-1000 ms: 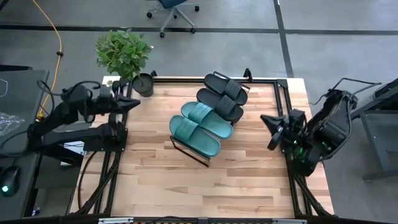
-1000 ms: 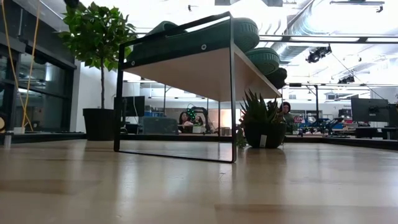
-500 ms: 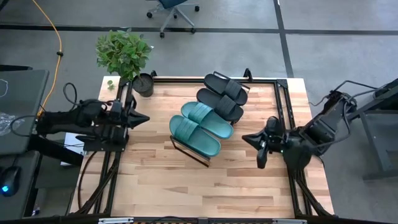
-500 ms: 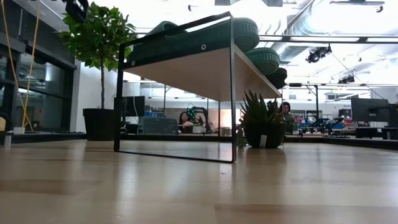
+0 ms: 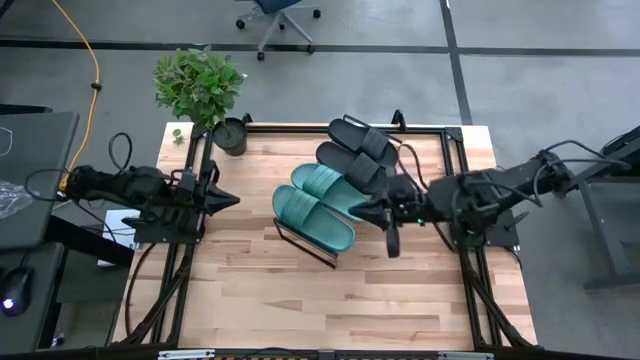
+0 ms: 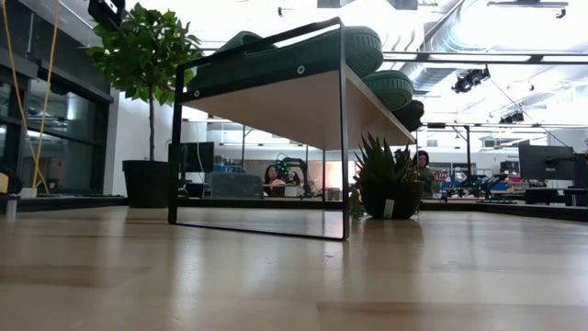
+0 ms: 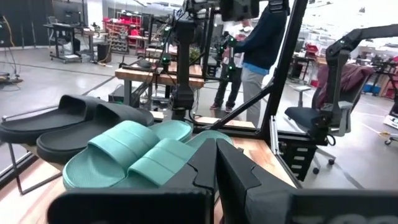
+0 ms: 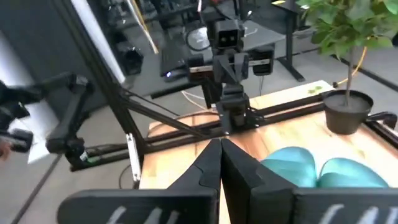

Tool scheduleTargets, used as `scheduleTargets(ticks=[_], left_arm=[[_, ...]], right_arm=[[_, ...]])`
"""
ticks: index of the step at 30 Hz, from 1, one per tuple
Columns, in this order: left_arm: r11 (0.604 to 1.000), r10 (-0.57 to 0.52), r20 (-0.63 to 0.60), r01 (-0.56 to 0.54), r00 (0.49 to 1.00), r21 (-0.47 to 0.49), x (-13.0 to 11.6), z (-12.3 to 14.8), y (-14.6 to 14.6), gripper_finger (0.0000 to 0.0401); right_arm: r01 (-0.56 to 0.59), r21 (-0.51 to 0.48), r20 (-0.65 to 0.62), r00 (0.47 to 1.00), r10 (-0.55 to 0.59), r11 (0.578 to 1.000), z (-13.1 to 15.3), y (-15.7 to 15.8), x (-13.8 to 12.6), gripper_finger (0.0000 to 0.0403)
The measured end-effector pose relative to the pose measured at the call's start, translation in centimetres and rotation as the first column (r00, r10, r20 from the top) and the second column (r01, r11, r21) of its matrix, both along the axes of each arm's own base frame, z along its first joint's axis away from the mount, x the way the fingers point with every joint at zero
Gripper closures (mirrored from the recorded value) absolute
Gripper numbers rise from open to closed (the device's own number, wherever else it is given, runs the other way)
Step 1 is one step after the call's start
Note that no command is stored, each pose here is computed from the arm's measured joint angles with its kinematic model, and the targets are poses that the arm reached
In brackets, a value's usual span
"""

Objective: Pick and place slides into the shelf
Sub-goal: Return to Home Position

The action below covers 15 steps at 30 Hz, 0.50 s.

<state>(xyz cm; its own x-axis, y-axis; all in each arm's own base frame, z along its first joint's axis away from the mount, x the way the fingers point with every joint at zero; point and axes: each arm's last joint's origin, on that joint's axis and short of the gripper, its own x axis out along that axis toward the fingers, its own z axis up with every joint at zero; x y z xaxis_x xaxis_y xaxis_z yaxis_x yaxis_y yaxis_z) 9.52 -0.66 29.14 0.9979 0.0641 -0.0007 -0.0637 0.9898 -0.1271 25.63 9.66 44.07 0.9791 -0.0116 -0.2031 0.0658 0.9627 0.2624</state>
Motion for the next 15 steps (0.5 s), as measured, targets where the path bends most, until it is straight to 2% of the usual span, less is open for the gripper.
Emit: scheduleTargets(ticks=[3,9,15], left_arm=[[1.000,0.005,-0.004,-0.005,1.000,0.015,0.0,0.0,-0.1,0.0401],[0.999,0.021,-0.035,-0.020,0.999,0.035,0.0,-0.3,-0.1,0.0401],[1.000,0.021,-0.104,-0.020,0.994,0.014,-0.2,-1.0,0.0,0.0401]], right_arm=[[-0.029,-0.040,-0.010,1.000,0.029,0.999,-0.2,-1.7,1.1,0.0403],[-0.149,-0.029,0.057,0.987,0.150,0.988,-0.5,-5.5,4.2,0.0403],[-0.172,-0.031,0.032,0.984,0.173,0.985,-2.0,-5.7,6.4,0.0403]])
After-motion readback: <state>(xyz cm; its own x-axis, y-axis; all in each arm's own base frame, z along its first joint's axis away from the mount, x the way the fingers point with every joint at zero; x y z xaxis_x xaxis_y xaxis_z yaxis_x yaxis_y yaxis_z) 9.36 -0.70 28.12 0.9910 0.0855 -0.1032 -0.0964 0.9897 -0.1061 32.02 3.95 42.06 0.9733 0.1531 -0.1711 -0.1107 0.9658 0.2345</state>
